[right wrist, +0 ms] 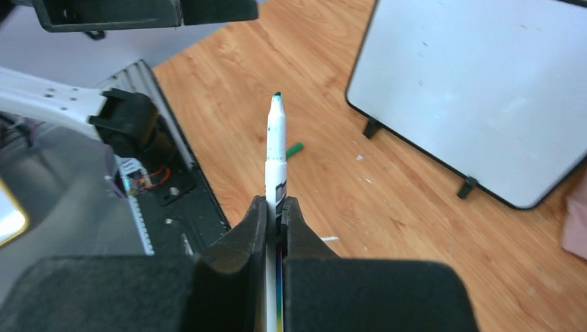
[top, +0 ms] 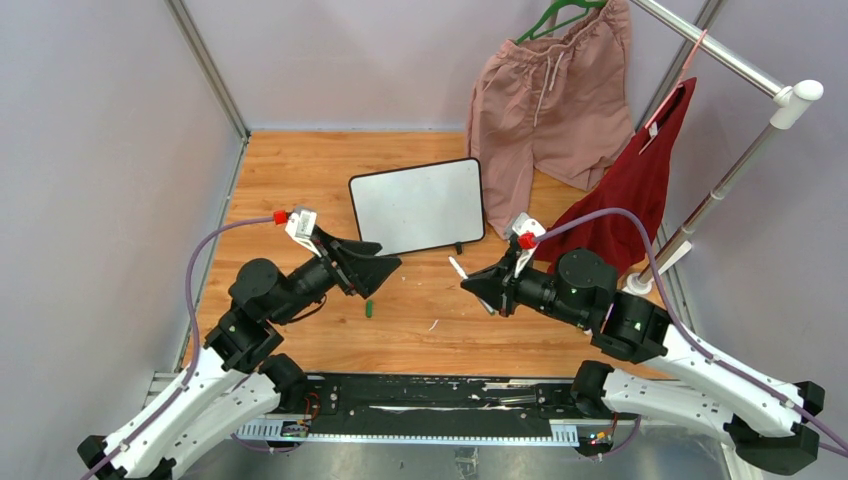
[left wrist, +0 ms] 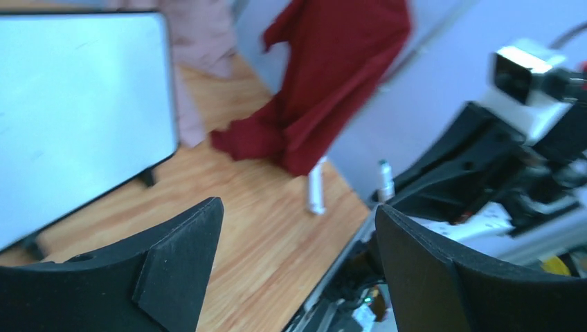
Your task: Write a sentence on the whiteboard
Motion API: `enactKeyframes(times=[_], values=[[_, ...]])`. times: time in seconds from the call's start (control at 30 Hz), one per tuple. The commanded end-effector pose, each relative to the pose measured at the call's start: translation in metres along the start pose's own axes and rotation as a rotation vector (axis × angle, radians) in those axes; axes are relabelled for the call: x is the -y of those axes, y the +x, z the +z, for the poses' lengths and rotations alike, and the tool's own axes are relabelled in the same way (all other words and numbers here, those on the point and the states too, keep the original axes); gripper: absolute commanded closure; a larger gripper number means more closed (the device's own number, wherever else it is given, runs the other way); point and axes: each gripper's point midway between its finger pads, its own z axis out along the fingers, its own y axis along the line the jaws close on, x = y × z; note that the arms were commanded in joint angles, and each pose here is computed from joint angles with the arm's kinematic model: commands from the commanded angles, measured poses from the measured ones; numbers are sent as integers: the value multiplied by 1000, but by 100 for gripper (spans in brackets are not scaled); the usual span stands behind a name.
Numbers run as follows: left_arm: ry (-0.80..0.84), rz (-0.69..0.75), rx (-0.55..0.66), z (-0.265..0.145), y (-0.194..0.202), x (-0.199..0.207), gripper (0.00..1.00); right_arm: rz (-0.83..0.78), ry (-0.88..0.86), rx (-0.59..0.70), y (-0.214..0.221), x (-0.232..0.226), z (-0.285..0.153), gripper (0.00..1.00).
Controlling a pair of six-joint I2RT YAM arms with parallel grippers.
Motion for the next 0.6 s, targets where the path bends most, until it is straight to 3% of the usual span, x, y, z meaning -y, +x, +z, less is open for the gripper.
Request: enactKeyframes(times=[0.0, 0.3, 0.57], values=[[342, 22, 22, -6, -17, 67, 14, 1, -219, 119, -44, -43, -5, 100], [533, 60, -72, -14, -18, 108, 14, 5, -425, 153, -62, -81, -4, 100], [600, 64, -112, -20, -16, 120, 17, 8, -493, 149, -69, -94, 3, 100]])
